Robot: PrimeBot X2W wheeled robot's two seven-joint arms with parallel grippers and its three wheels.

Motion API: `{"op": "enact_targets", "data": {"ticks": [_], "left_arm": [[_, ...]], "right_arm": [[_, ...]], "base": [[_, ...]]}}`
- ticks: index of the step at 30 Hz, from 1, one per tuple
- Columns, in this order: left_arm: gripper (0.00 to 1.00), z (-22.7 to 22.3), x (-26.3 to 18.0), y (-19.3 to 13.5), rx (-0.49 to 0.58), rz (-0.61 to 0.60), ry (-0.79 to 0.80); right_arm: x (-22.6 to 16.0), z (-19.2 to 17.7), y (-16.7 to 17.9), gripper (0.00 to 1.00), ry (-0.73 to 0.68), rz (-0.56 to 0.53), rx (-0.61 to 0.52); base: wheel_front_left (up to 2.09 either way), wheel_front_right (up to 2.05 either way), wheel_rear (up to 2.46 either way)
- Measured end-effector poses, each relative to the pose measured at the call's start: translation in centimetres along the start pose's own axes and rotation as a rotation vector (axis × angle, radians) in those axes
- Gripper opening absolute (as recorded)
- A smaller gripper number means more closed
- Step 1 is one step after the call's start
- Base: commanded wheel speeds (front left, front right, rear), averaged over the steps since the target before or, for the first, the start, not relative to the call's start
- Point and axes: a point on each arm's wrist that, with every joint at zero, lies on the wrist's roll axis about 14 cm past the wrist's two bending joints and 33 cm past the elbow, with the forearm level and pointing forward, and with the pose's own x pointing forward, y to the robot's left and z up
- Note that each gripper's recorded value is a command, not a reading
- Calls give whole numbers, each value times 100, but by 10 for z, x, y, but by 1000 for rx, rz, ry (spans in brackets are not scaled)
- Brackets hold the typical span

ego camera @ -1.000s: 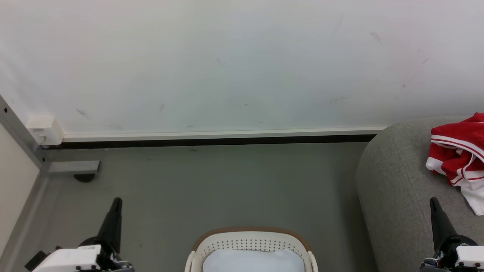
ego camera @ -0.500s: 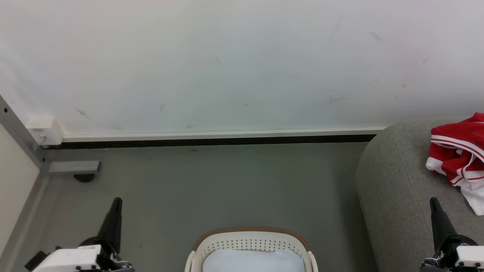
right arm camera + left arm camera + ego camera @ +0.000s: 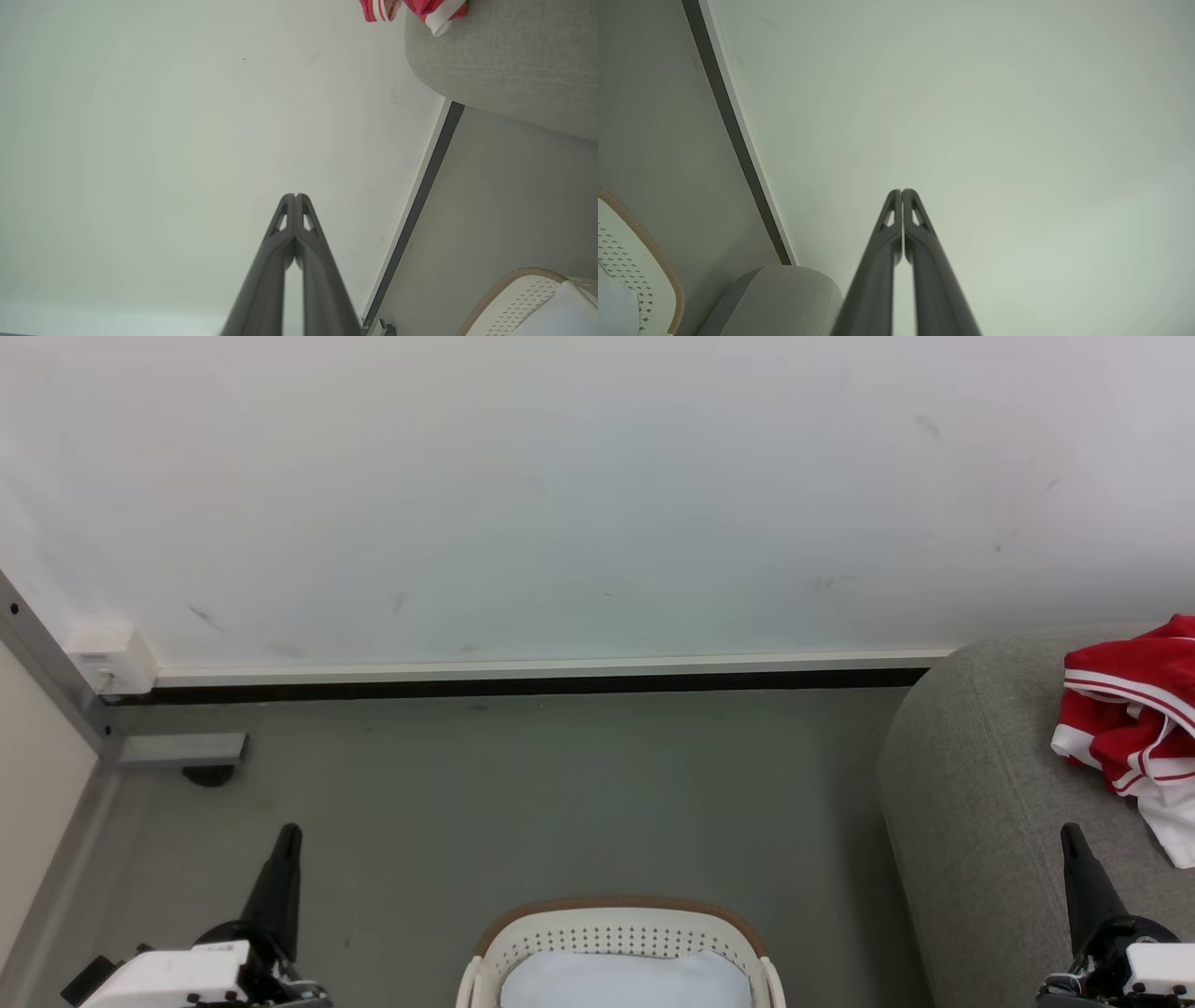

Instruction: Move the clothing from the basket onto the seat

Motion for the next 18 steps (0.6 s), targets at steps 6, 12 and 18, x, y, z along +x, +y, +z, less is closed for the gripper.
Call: {"op": "enact_targets", "data": {"ticks": [6, 12, 18], "left_arm": [[0, 0, 0, 0, 0, 0, 0], [0, 0, 0, 0, 0, 0, 0], [0, 0, 0, 0, 0, 0, 0]], "right_arm": [[0, 0, 0, 0, -1, 0, 1], [0, 0, 0, 0, -1, 0, 0], [0, 0, 0, 0, 0, 0, -1]], "base": [[0, 0, 0], [0, 0, 0], [0, 0, 0]]}}
